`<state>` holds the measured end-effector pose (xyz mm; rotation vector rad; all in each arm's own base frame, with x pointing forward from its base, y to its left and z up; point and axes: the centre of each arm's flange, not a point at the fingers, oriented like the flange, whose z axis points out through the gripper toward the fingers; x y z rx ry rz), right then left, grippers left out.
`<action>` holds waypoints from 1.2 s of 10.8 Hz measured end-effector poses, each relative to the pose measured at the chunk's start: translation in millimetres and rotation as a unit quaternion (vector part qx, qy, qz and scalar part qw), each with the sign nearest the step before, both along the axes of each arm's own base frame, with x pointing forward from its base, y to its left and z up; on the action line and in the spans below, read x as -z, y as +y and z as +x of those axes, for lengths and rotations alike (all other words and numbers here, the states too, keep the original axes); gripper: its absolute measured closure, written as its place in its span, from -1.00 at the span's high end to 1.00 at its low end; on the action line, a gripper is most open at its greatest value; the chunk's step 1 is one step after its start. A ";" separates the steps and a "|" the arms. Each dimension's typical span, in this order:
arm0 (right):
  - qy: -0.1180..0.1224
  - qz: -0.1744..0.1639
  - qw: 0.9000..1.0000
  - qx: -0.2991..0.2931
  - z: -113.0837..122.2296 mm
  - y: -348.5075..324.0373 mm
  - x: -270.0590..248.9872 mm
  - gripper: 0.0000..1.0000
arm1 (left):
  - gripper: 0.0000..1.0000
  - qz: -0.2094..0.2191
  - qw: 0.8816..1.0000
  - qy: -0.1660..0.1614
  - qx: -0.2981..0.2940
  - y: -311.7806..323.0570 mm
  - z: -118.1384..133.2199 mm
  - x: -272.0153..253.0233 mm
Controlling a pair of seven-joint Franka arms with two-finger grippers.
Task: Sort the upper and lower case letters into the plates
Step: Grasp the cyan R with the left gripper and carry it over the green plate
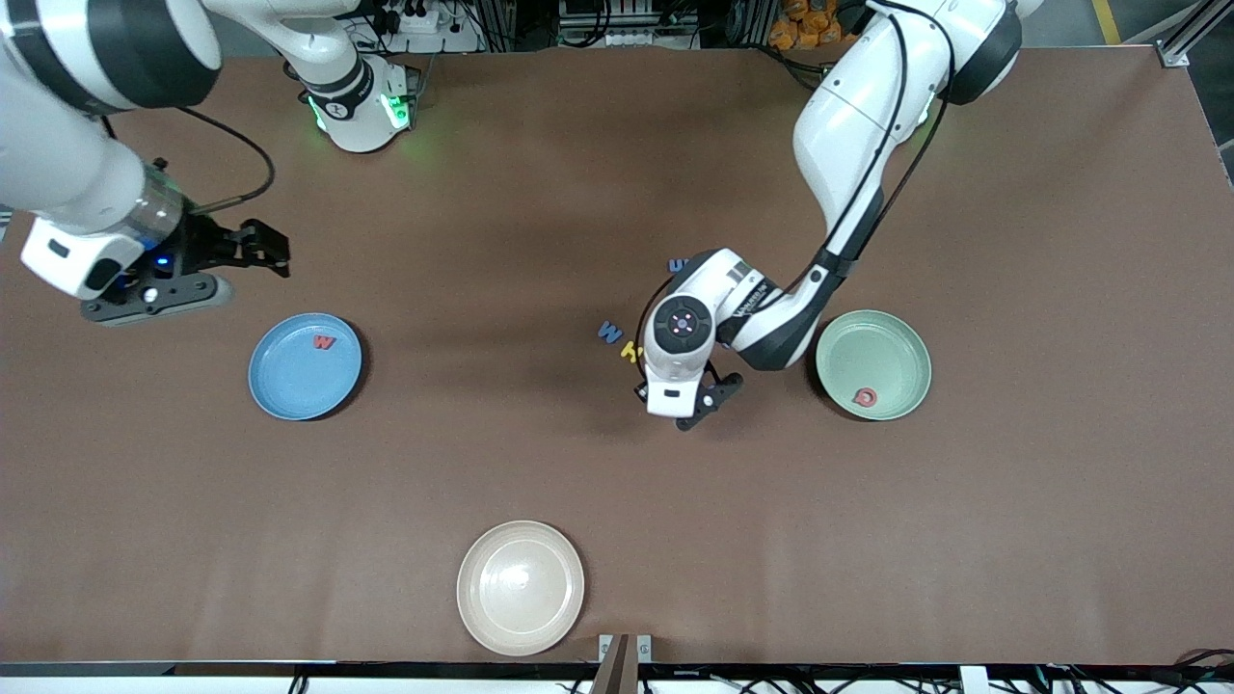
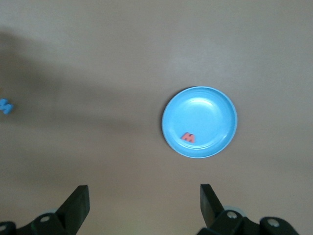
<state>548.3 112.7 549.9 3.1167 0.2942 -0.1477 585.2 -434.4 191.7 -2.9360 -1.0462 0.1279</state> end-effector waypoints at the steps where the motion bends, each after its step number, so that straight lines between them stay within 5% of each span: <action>1: -0.001 -0.002 1.000 0.014 -4.1 19.0 -0.2 1.00 | -0.42 0.000 1.000 -0.001 0.000 17.9 13.6 -8.7; 8: -0.009 0.007 0.997 0.081 -85.0 244.1 39.4 1.00 | -0.42 0.013 0.997 0.044 0.054 206.8 77.8 -120.9; 10: -0.006 0.036 0.997 0.066 -112.2 317.3 85.8 1.00 | -0.42 0.008 0.997 0.049 0.055 270.0 70.4 -117.4; 13: -0.008 0.042 0.998 0.051 -148.8 394.2 170.9 1.00 | -0.42 -0.014 0.998 0.018 0.051 323.9 25.6 -74.2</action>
